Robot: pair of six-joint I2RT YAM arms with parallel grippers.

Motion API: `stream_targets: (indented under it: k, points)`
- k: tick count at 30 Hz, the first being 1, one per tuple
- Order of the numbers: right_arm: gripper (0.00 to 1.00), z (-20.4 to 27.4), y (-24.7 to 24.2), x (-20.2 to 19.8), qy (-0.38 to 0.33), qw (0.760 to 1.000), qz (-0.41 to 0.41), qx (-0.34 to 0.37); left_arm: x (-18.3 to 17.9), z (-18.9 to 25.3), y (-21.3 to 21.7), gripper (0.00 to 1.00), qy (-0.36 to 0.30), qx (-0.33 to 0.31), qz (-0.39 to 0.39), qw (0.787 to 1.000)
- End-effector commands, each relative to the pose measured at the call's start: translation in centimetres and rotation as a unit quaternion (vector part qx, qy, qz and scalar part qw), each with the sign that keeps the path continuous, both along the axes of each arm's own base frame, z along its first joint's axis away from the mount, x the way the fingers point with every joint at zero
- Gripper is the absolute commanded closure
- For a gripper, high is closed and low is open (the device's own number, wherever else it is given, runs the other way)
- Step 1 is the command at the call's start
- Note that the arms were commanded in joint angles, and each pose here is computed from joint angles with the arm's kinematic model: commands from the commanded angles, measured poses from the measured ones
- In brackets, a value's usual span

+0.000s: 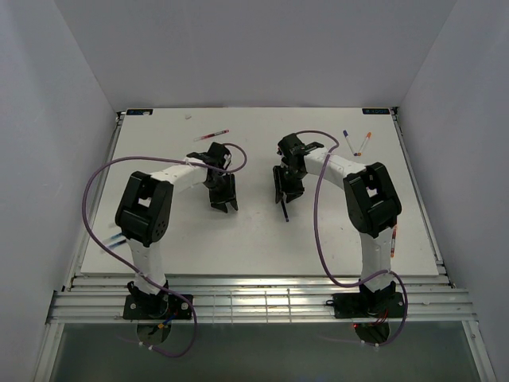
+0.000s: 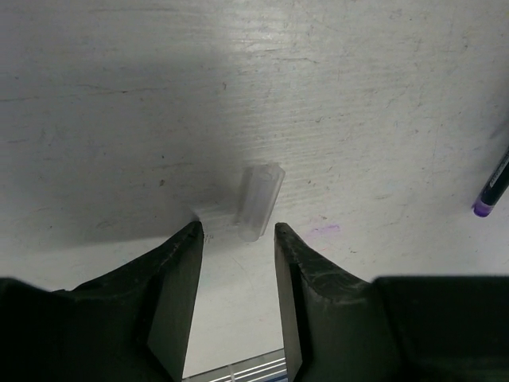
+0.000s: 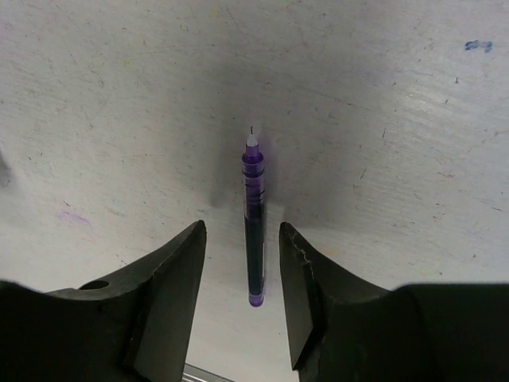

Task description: Open the pen caps

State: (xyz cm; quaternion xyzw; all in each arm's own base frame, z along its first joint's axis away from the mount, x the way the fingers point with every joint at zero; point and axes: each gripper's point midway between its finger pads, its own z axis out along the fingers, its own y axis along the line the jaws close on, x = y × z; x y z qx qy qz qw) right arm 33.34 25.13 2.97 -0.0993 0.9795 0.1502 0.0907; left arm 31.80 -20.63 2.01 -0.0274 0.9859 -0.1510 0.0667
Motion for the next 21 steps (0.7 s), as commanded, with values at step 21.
stream_targets:
  k: [21]
  points:
    - [0.44, 6.9, -26.8, -3.7, -0.072, 0.933, -0.346, -0.069, 3.5, 12.0, -0.6, 0.38, -0.223, -0.054, -0.054, 0.972]
